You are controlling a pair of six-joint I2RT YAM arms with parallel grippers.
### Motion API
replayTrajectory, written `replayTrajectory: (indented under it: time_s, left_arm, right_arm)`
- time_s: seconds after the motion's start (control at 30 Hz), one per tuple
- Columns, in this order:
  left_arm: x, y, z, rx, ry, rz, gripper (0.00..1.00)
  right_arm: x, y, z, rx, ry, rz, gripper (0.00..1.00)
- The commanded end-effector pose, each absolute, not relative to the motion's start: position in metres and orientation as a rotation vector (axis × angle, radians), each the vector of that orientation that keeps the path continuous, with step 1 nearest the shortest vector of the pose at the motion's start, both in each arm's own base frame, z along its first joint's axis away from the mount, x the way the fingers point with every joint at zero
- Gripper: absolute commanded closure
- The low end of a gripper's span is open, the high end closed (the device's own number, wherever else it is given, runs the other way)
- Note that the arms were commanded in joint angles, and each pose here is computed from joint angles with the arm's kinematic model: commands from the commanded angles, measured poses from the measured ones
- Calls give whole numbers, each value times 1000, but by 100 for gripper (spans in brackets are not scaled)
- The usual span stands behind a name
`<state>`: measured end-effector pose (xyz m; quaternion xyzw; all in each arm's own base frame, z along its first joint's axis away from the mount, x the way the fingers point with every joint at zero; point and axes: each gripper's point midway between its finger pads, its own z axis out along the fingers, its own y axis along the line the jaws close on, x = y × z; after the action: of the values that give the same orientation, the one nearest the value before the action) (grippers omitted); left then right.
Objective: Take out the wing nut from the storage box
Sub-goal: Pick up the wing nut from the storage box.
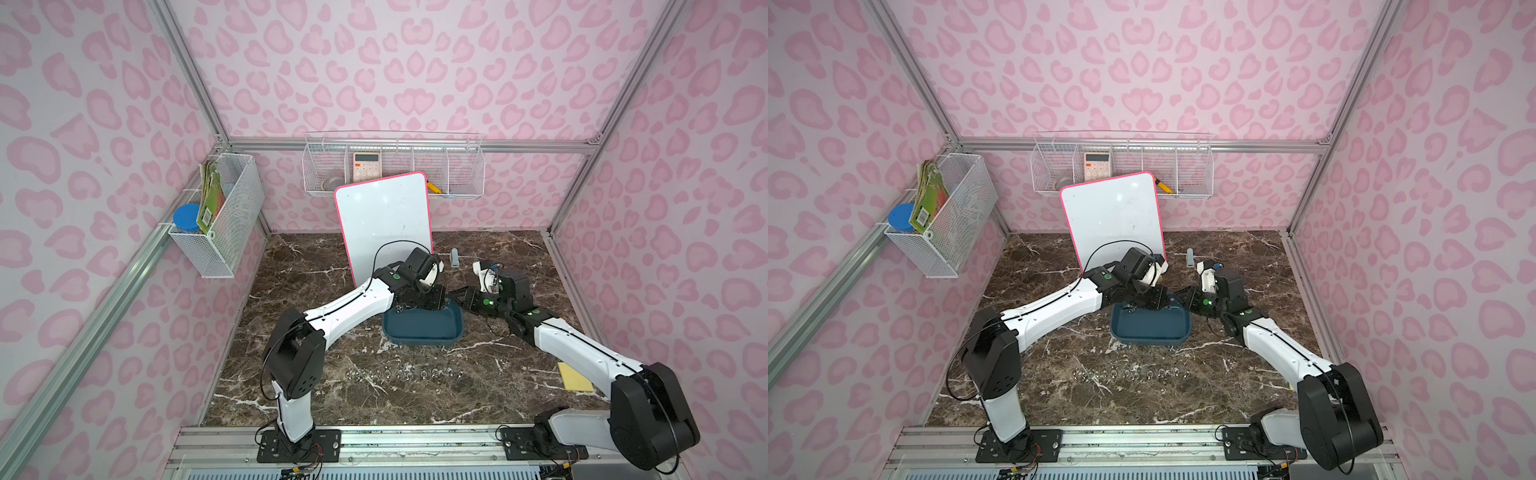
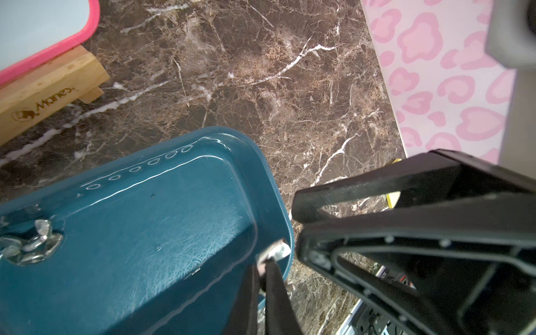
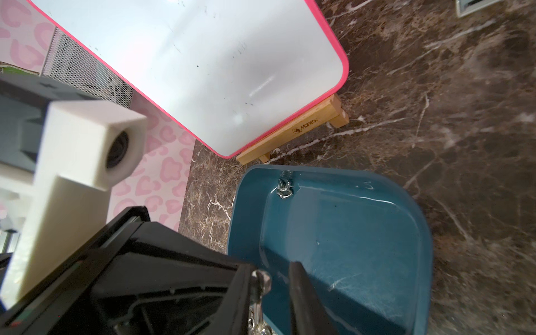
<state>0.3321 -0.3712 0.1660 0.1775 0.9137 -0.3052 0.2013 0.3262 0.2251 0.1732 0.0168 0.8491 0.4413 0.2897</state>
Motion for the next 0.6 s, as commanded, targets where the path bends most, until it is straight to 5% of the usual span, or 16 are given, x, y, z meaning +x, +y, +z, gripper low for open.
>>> replayTrajectory:
  time_s: [0.0,0.33,0.57]
  left_arm:
    - [331,-374,175,497,2521,-884,92]
    - [331,-376,177,502,2515,-901,92]
    - [332,-378,177,507,2511,-906,92]
  right_arm:
    - [327,231,178,27,2251,1218,76]
    - [327,237,175,21,2258,1260,79]
    - [325,239,176,17,2264,1275,95]
